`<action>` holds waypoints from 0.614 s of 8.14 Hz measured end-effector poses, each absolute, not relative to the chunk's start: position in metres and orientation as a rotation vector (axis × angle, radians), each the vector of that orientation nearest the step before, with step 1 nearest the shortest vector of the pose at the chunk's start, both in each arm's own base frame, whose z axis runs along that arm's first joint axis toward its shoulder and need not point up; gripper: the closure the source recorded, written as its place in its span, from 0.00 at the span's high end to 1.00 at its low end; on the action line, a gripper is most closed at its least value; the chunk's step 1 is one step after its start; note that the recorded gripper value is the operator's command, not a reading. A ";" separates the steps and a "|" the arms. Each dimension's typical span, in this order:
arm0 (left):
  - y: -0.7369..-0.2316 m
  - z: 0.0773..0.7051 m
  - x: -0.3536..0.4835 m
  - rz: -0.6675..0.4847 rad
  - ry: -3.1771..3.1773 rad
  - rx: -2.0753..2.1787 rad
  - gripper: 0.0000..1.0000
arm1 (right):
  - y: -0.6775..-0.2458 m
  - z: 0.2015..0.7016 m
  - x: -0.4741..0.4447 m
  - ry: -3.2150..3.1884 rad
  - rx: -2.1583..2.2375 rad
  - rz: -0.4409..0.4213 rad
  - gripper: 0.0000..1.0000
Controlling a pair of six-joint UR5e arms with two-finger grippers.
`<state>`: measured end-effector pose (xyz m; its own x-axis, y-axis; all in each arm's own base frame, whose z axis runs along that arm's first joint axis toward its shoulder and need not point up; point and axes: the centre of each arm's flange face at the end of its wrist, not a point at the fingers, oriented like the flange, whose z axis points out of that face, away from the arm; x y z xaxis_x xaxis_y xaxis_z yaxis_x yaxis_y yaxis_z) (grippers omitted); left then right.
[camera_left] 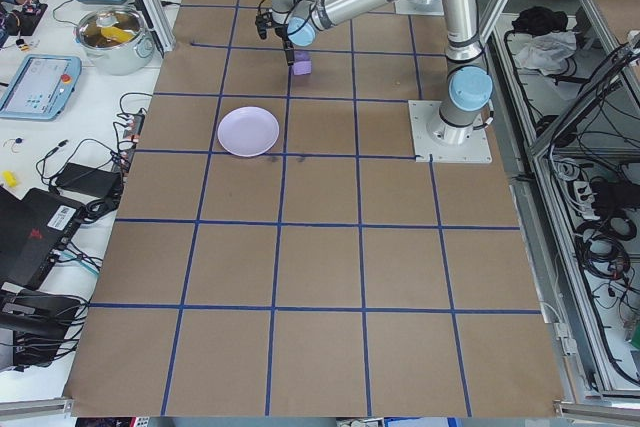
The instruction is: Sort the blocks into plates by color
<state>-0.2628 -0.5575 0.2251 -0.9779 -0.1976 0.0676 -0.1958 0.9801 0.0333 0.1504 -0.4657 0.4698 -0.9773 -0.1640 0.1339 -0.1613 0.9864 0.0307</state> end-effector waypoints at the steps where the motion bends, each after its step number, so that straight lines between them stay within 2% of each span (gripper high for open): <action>1: -0.556 0.222 -0.263 -0.050 -3.058 0.305 1.00 | -0.466 0.469 0.150 -2.995 0.246 -0.029 1.00; 3: -0.549 0.211 -0.261 -0.088 -3.065 0.314 1.00 | -0.468 0.467 0.150 -2.993 0.247 -0.021 1.00; 4: -0.546 0.206 -0.261 -0.106 -3.065 0.322 1.00 | -0.473 0.468 0.151 -2.993 0.242 0.030 1.00; 5: -0.543 0.201 -0.261 -0.126 -3.064 0.334 0.88 | -0.481 0.464 0.151 -2.991 0.240 0.061 1.00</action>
